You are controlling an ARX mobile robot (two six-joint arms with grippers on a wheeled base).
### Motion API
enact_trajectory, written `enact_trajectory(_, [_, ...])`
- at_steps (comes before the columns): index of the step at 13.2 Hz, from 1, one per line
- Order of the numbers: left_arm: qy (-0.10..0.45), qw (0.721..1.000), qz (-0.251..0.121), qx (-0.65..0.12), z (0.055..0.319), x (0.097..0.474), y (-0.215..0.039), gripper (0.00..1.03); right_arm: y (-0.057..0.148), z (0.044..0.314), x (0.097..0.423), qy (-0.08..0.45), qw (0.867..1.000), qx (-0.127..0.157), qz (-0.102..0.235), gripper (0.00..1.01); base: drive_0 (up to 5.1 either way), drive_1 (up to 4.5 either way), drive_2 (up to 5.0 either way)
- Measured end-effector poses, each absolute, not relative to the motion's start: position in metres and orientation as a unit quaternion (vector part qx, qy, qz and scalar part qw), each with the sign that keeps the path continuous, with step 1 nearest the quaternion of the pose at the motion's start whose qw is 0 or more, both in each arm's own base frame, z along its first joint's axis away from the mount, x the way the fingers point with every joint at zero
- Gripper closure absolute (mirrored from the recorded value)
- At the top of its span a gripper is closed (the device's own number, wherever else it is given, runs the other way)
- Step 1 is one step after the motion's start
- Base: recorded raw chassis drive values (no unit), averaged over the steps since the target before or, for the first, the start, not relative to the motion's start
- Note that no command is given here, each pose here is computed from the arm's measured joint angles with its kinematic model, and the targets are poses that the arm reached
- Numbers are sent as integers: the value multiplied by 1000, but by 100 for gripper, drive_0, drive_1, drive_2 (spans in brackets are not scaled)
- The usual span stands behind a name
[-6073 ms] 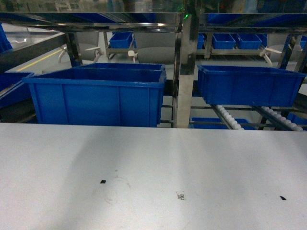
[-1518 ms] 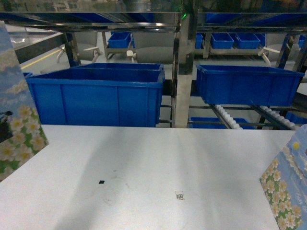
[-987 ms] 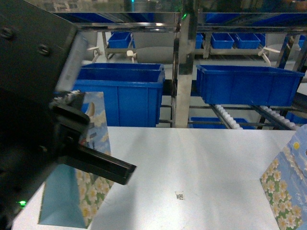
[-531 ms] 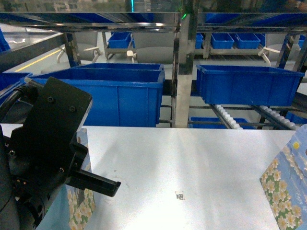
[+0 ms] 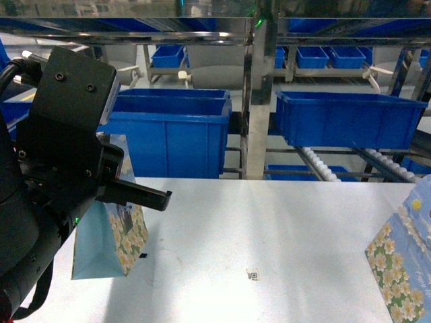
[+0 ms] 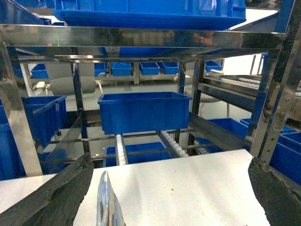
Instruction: Move flower gift bag to table near conveyor
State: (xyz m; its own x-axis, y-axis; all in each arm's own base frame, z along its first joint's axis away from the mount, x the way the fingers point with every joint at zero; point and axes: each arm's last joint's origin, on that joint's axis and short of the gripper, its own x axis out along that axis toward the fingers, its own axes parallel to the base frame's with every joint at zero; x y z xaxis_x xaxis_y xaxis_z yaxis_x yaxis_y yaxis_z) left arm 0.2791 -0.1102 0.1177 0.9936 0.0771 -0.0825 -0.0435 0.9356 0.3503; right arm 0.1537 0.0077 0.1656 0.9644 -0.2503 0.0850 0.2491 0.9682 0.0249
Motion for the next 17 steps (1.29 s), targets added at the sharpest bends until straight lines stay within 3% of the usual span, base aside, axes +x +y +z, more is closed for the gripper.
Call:
enact_trajectory(8, [54,990,39,127,100,311,-113,101,8,166,154,-44,991,7,-126,3,0,0,0])
enact_trajectory(14, [81,988,53,121,79,296,-118,101,8,166,154,-44,991,7,-126,3,0,0,0])
enact_trajectory(17, [110,983,42,141,70,270,-120,101,8,166,154,-44,991,7,-126,3,0,0,0])
